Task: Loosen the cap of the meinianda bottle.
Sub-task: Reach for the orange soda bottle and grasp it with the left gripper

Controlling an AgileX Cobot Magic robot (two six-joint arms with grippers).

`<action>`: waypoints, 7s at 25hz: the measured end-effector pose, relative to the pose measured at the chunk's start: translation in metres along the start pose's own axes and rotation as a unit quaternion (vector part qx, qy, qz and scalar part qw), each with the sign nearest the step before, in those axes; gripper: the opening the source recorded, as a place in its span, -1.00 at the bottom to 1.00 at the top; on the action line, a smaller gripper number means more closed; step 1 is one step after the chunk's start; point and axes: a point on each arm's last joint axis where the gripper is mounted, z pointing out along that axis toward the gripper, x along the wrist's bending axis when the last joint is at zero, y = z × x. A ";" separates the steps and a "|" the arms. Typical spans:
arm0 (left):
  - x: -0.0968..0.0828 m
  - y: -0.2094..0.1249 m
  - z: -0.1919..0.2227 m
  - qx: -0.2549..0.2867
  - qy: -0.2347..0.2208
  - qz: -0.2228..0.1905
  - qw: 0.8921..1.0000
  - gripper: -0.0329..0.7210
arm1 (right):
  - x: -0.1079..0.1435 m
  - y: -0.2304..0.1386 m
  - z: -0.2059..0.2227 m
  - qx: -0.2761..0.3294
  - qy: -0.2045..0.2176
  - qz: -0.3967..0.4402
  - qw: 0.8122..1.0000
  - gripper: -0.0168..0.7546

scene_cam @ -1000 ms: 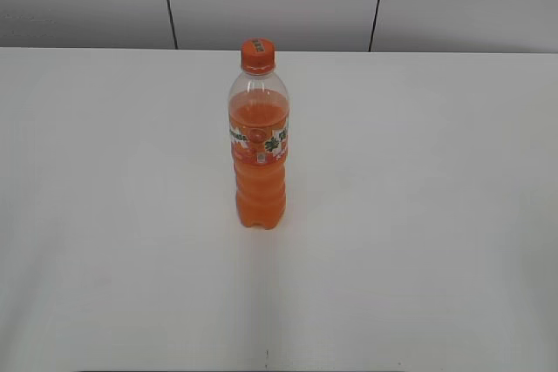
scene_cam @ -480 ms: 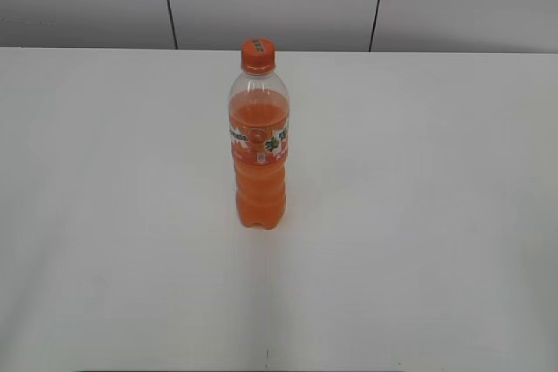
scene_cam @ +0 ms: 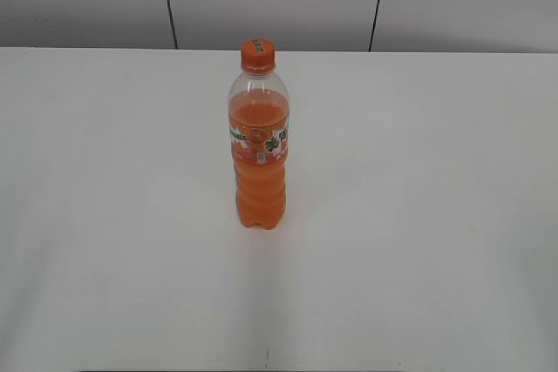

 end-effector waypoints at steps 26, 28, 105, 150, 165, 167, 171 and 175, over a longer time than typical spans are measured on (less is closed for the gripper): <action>0.003 0.032 0.011 -0.185 0.011 -0.002 0.983 0.58 | 0.000 0.000 0.000 0.000 0.001 0.000 1.000 0.37; 0.005 0.035 0.021 -0.206 0.014 -0.004 0.978 0.58 | 0.000 0.000 0.000 0.000 0.001 0.000 1.000 0.37; -0.050 -0.018 0.371 -0.035 -0.510 0.177 0.841 0.61 | 0.001 0.000 0.000 0.000 0.003 0.002 1.000 0.37; -0.120 -0.029 0.406 -0.023 -0.537 0.211 0.817 0.37 | 0.001 0.000 0.000 0.000 0.004 0.002 1.000 0.37; -0.120 -0.031 0.404 -0.021 -0.544 0.219 0.810 0.18 | -0.008 0.086 0.014 0.087 -0.006 0.000 0.996 0.37; -0.120 -0.031 0.404 -0.021 -0.544 0.219 0.810 0.18 | -0.009 0.102 0.023 0.116 -0.004 0.002 0.993 0.37; -0.121 -0.031 0.404 -0.021 -0.545 0.220 0.809 0.18 | -0.013 0.128 0.048 0.183 -0.001 0.016 0.983 0.37; -0.121 -0.031 0.404 -0.021 -0.545 0.220 0.809 0.18 | -0.017 0.152 0.081 0.231 -0.001 0.026 0.973 0.37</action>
